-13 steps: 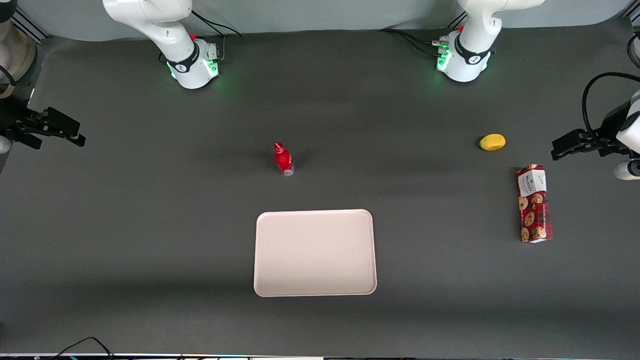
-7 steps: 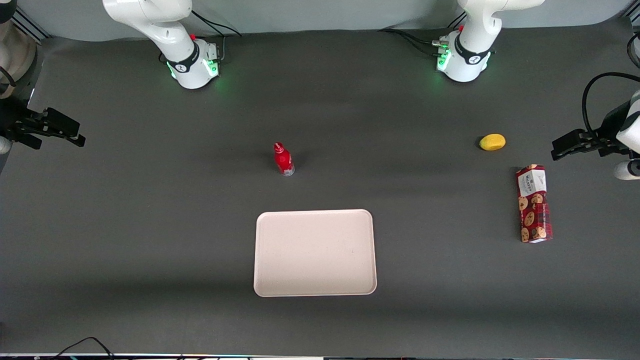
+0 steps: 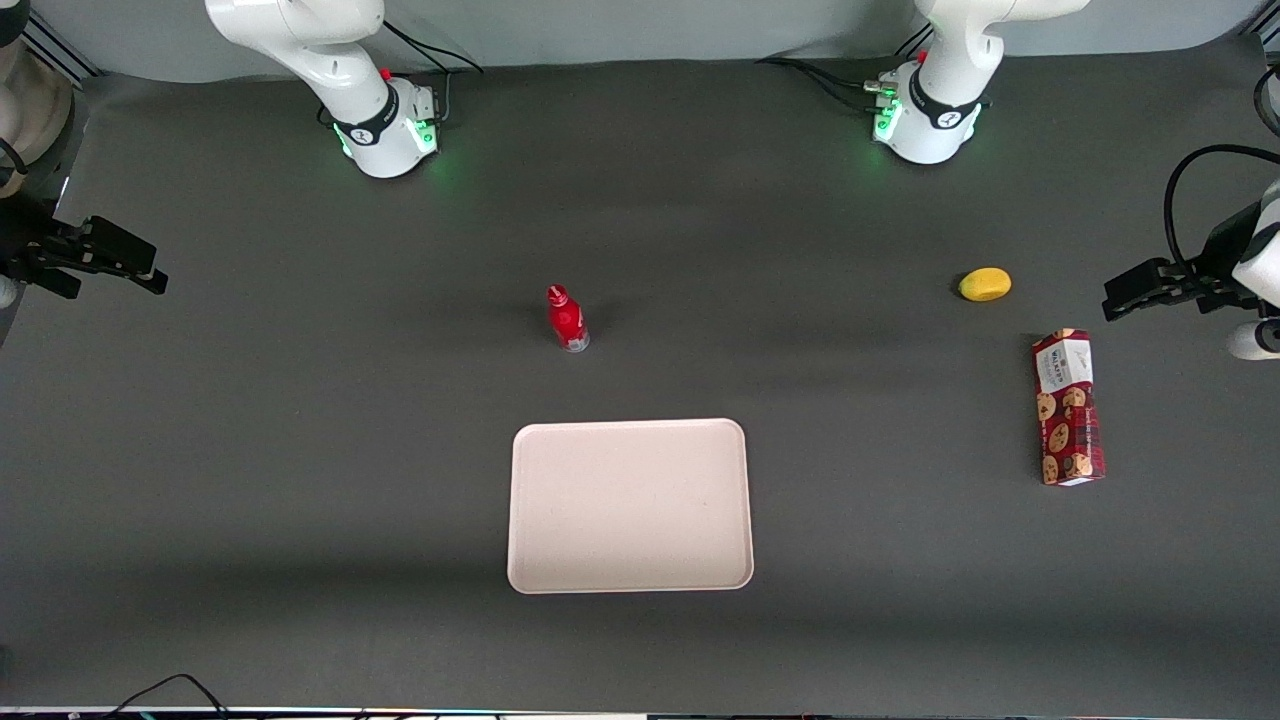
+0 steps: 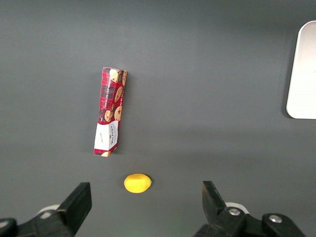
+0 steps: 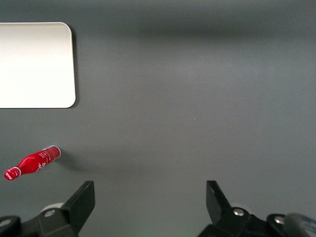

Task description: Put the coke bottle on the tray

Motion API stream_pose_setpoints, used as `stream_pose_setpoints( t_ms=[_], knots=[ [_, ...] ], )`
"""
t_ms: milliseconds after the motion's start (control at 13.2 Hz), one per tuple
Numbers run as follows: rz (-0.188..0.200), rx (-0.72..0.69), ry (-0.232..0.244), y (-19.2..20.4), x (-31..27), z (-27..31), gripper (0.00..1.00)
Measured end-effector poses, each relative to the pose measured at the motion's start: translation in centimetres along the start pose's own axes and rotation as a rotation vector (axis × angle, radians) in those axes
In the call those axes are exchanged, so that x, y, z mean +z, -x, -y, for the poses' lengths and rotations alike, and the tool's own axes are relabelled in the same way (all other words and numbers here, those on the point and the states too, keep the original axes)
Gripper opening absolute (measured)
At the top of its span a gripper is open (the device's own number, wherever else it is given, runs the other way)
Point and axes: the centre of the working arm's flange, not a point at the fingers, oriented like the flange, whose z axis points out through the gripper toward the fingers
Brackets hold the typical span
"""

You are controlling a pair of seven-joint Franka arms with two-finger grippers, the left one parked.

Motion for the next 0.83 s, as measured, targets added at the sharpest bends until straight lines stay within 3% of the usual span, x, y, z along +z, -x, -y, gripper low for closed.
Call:
stream_pose_setpoints(
  t_ms=[302, 453, 830],
  knots=[
    [0.019, -0.007, -0.07, -0.1, 0.7, 4.4, 1.0],
    [0.036, 0.011, -0.075, 0.3, 1.8, 9.6, 1.0],
    [0.03, 0.088, -0.076, 3.2, 10.7, 23.2, 1.0]
  ],
)
